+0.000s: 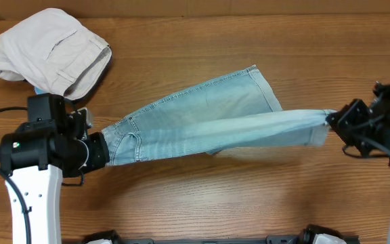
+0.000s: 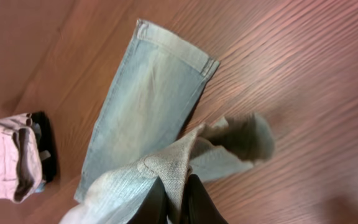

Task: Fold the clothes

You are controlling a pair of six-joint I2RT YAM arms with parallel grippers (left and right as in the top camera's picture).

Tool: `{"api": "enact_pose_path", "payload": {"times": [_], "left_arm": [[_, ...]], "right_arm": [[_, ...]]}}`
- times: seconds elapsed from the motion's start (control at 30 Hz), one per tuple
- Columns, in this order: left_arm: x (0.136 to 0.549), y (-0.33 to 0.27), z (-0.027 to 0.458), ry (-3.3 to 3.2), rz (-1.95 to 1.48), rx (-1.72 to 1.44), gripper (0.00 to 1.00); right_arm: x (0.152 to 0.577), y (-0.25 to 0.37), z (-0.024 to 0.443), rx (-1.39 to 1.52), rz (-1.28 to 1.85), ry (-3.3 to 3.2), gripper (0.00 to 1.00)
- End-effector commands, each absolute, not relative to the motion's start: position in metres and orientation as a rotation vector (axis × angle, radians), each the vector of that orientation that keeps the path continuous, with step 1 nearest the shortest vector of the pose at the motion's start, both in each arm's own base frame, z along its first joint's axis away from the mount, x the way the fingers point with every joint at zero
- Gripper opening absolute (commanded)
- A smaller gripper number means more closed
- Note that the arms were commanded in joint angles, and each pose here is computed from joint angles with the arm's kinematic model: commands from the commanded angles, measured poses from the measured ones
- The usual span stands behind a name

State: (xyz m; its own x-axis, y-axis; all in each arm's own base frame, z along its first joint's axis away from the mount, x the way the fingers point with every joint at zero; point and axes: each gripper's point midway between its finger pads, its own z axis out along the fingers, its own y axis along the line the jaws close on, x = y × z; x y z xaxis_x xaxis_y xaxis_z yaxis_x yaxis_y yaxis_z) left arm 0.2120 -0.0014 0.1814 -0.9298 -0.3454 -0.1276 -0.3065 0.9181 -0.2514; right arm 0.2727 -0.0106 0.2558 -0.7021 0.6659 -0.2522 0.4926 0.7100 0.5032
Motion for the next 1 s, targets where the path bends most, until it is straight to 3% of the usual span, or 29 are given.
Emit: {"api": "enact_pose_path", "payload": {"times": [0.0, 0.13, 0.3, 0.63, 0.97], "left_arm": [[0.198, 0.033, 0.148, 2.995, -0.067, -0.662, 0.04], [0.209, 0.038, 0.139, 2.995, -0.046, -0.679, 0.15], [0.227, 0.049, 0.121, 2.997, 0.018, -0.748, 0.04], [0.234, 0.048, 0.072, 3.170, 0.013, -0.799, 0.04], [0.236, 0.054, 0.057, 3.209, 0.070, -0.812, 0.04]], "right_arm": [[0.295, -0.031, 0.252, 0.905, 0.454, 2.478, 0.04], [0.323, -0.020, 0.230, 0.810, 0.462, 2.551, 0.04], [0.358, 0.008, 0.200, 0.665, 0.484, 2.631, 0.04], [0.394, 0.020, 0.136, 0.731, 0.489, 2.725, 0.04], [0.384, 0.028, 0.171, 0.531, 0.520, 2.681, 0.04]]}}
